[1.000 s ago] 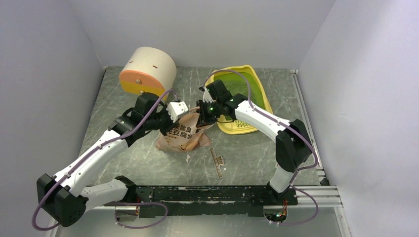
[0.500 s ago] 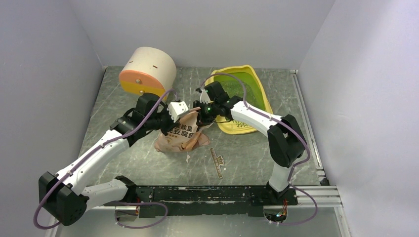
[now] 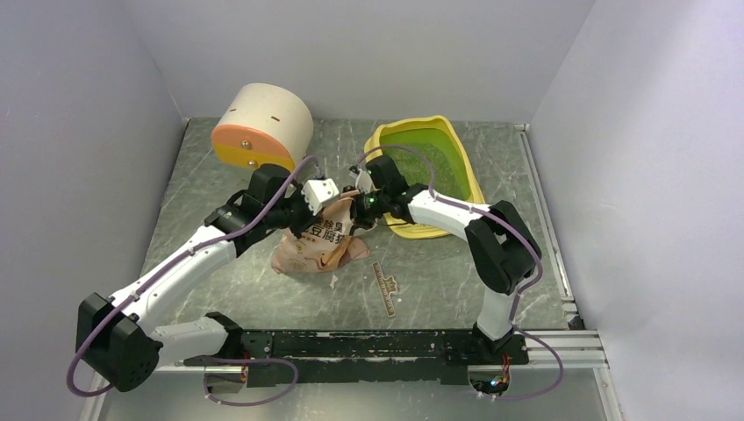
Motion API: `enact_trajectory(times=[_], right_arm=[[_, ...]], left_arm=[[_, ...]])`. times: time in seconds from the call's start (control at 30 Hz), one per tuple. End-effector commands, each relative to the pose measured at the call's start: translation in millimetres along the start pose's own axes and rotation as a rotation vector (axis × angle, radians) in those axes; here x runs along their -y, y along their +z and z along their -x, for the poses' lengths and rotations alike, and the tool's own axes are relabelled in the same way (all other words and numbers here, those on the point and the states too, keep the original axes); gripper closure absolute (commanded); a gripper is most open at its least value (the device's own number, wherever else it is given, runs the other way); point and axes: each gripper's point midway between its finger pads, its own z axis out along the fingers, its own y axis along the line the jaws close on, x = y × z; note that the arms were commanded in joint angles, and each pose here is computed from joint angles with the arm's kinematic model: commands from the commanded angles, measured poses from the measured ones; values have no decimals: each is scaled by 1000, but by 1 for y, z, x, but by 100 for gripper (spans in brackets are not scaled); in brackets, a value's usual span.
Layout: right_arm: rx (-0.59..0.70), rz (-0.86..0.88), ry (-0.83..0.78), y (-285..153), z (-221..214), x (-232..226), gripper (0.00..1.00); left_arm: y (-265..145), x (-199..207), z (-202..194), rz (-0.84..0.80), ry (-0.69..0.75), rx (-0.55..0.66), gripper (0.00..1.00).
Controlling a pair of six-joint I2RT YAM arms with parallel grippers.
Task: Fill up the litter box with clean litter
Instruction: 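Scoop the cat litter from the cat litter bag.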
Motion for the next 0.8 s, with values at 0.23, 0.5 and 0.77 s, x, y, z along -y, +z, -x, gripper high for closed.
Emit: enact_trajectory(times=[0.23,0.5,0.77], right_arm=[[-40,430,68,-13,-11,-75,100],[36,513,131,-31,3,-84,100],[115,542,128,-44,13,-86,100]], left_arm=[[9,-34,73,85,122,204,95],[6,-38,85,103,127,243,95],[2,-37,90,105,125,266,95]])
